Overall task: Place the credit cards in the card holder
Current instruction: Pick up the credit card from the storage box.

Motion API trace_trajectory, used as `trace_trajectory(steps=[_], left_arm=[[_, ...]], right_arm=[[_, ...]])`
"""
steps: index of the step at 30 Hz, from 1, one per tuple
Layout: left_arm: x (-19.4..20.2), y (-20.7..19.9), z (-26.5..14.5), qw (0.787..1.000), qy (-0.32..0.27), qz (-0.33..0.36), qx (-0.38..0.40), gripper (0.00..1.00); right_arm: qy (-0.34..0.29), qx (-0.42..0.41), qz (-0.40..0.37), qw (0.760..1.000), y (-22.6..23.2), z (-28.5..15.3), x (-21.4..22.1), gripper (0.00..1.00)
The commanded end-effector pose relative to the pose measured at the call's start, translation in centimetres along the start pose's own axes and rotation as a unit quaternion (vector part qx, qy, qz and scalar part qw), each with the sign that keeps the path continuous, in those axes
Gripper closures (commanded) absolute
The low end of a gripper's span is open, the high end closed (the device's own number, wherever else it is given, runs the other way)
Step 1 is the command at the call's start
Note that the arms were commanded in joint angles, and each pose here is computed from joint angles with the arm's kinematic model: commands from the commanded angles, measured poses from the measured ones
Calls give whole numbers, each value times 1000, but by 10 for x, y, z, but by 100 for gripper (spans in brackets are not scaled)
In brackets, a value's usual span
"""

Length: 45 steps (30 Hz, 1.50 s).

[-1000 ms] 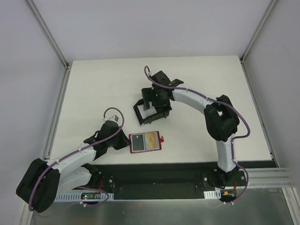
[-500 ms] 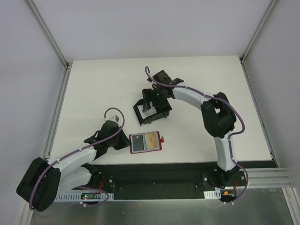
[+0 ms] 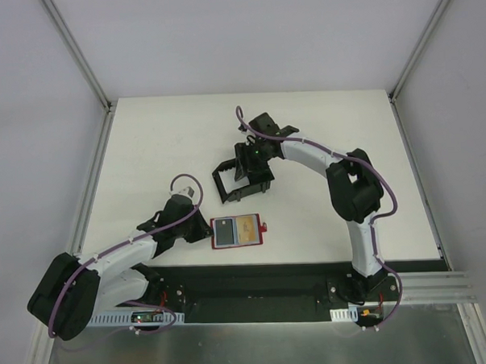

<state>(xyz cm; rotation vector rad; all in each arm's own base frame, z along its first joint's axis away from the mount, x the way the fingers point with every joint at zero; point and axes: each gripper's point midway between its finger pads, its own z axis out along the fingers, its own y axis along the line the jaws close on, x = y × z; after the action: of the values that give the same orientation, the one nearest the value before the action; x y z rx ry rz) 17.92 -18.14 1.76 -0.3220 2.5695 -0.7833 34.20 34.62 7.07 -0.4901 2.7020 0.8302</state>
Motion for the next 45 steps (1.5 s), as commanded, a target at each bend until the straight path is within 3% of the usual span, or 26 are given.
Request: trace_trajectory(steps=[1,13,27,33,45], left_arm=[[-5,-5,0,1000,2,6,5,100],[-2,-5,2,1000,11,6,4,100],[0,-5,3,1000,16,3,6,100],[4,-2,3,1000,18,0,6,100],[6,-1,0,1000,16,1,12,100]], right_arm=[[-40,-19,-21,999,20,-27,-18,47],[-49,-23,-23,998,23,-36,-22,59],[-73,21,-32,997,8,-43,-31,84],[-98,61,-47,992,0,-55,-42,100],[-177,100,-58,977,0,-109,-49,100]])
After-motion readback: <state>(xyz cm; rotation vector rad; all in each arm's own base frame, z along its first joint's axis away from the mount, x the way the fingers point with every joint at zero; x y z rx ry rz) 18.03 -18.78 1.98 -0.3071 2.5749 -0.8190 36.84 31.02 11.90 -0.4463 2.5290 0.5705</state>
